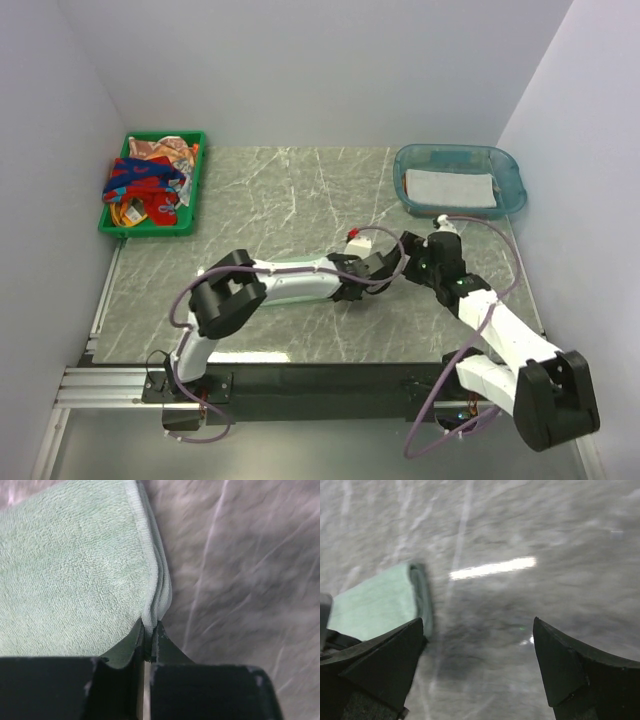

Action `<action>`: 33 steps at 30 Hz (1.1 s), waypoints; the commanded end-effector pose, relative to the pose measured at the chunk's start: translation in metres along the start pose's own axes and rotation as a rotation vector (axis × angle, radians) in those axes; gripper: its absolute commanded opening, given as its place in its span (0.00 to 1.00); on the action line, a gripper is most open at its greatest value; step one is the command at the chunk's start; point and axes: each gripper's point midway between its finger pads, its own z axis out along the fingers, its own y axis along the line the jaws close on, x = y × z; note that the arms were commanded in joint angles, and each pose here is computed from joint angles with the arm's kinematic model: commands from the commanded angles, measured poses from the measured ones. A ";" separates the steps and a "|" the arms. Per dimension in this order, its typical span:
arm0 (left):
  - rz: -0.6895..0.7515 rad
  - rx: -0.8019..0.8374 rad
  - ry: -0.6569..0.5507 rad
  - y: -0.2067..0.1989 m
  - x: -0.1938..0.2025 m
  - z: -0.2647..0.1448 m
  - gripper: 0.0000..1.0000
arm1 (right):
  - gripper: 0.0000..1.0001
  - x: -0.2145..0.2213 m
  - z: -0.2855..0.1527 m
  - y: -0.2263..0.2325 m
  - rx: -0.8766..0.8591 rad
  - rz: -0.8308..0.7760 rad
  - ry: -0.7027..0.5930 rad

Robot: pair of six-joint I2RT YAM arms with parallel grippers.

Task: Fold and stack the towels
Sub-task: Neatly place the folded towel into the bin

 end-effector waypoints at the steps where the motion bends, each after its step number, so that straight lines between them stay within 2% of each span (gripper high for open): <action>1: 0.007 0.087 0.012 0.003 0.010 -0.015 0.01 | 0.97 0.008 0.007 0.042 -0.222 0.082 0.071; 3: -0.007 0.147 -0.032 0.000 -0.001 -0.028 0.01 | 0.97 0.013 0.009 0.059 -0.321 0.144 0.104; 8: -0.029 0.222 -0.084 -0.003 -0.016 -0.048 0.01 | 0.97 0.034 0.024 0.081 -0.428 0.259 0.238; 16: -0.052 0.233 -0.119 -0.002 -0.028 -0.057 0.01 | 0.97 0.081 0.042 0.095 -0.439 0.405 0.401; 22: -0.046 0.239 -0.101 -0.006 -0.022 -0.051 0.01 | 0.97 0.082 0.047 0.107 -0.490 0.445 0.412; 33: -0.064 0.254 -0.133 -0.013 -0.034 -0.055 0.01 | 0.92 0.109 0.061 0.111 -0.421 0.433 0.485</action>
